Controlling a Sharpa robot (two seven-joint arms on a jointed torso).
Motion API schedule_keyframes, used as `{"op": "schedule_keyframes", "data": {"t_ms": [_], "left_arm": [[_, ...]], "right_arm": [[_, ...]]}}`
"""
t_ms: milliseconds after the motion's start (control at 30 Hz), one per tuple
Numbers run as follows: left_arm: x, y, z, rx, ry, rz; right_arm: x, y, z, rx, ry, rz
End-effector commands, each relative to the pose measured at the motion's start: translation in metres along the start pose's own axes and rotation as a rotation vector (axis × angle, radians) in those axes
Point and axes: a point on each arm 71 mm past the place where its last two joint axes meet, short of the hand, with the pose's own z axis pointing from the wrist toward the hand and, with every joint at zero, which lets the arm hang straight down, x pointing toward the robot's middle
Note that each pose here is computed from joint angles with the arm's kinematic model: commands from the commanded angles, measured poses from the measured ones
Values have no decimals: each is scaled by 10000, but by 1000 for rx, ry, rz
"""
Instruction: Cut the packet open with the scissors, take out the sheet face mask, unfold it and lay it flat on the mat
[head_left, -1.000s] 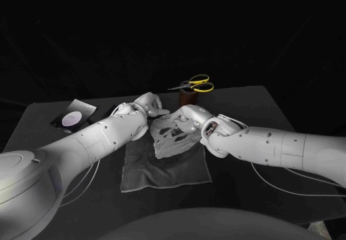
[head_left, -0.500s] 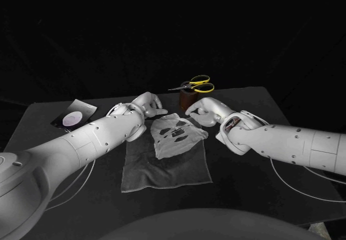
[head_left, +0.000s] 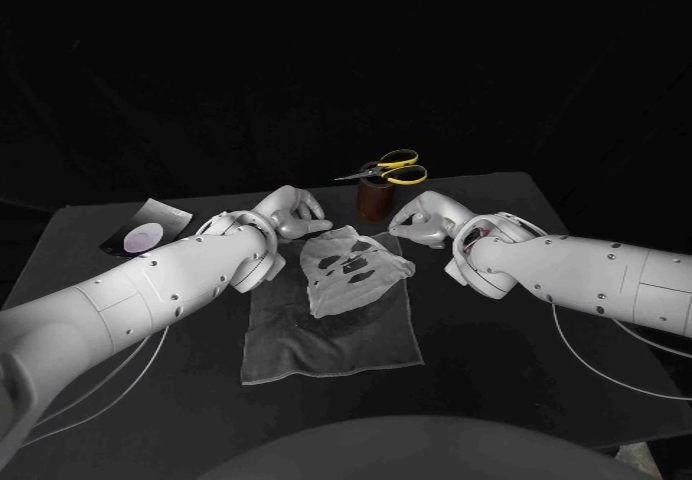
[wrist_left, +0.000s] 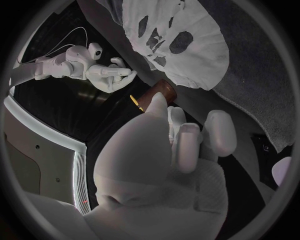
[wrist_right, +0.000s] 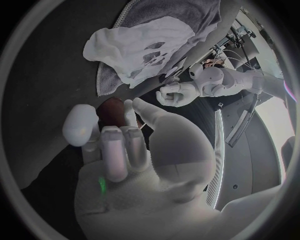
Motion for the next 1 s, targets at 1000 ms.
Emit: {"op": "schedule_keyframes", "data": {"t_ms": [1000], "left_arm": [[-35,51,-328,50,49,-71]], "right_arm": [[194,151,346,92,74,-60]]}}
